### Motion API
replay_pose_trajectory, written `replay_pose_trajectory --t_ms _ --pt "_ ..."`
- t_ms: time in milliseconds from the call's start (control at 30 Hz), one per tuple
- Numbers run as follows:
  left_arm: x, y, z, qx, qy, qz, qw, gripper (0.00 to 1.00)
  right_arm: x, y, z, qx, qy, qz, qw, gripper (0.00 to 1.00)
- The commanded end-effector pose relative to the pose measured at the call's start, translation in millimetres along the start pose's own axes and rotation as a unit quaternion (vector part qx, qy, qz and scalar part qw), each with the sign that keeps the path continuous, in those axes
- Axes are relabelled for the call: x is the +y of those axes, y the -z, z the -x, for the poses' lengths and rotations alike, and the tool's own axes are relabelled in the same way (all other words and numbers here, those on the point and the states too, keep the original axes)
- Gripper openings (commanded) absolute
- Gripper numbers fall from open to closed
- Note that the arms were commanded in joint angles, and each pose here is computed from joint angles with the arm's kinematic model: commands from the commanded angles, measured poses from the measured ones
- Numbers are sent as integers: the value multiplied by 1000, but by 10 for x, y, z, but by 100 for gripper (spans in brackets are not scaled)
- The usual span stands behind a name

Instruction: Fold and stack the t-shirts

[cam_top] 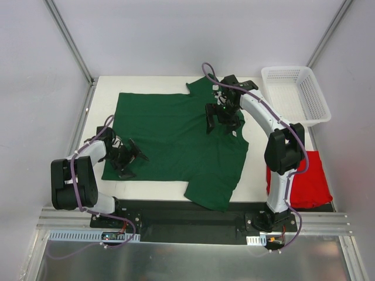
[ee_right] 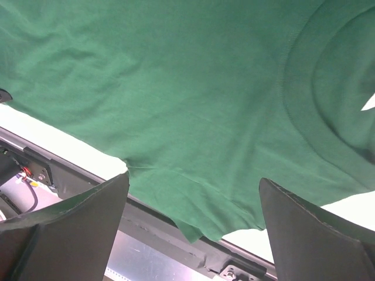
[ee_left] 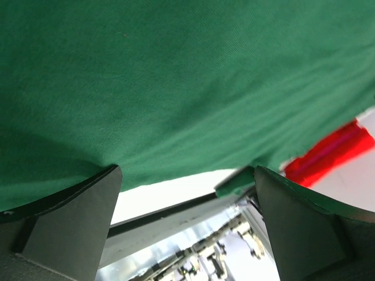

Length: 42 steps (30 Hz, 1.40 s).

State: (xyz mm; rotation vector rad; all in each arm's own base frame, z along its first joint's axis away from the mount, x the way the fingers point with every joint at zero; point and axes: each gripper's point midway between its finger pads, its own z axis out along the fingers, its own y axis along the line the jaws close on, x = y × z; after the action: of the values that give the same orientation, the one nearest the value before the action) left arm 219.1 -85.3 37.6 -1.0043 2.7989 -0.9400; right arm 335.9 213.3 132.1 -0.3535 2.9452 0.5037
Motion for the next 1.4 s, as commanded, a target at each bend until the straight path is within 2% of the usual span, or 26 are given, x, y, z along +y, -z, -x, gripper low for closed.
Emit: replay_pose_trajectory --t_ms 0,167,267,367,400,467,600,667,700,800,900,1033,1200,1367 --pt "398 29 -28 -23 17 99 995 99 165 381 36 -35 10 25 999 96" --pt "500 5 -156 -1 62 119 991 99 173 424 28 -34 13 25 999 96" --pt "310 83 -193 -10 63 76 995 99 136 413 9 -32 14 14 999 96" --pt "-161 453 -55 -81 32 5 996 99 37 339 -10 -29 11 -11 999 96" --pt "-474 721 71 -124 0 -31 992 99 11 306 -19 -26 11 -17 999 96" --pt "-673 899 147 -128 -15 -31 991 99 -84 260 -13 -28 13 -43 999 96" --pt "-1255 1134 721 -161 -60 -60 983 99 -255 181 21 -24 2 -80 996 96" --pt "-1421 1064 928 -143 -79 -72 984 99 -243 101 10 -13 -15 -63 998 96" --pt "-1514 935 1121 -120 -75 -75 987 99 -150 56 -2 -8 -21 -34 999 96" --pt "-1583 682 1484 -98 -66 -70 990 99 74 -93 -88 19 -33 43 998 96" --pt "-1623 474 1757 -88 -64 -66 992 99 115 -230 -178 41 -7 33 999 96" --pt "-1578 211 1925 -65 -55 -63 994 99 101 -449 -116 56 -11 40 998 96" --pt "-1494 62 1975 -56 -60 -57 995 99 82 -671 112 77 -32 45 995 96" --pt "-1466 -75 2040 -47 -60 -63 995 99 -45 -890 136 107 -63 36 992 96"
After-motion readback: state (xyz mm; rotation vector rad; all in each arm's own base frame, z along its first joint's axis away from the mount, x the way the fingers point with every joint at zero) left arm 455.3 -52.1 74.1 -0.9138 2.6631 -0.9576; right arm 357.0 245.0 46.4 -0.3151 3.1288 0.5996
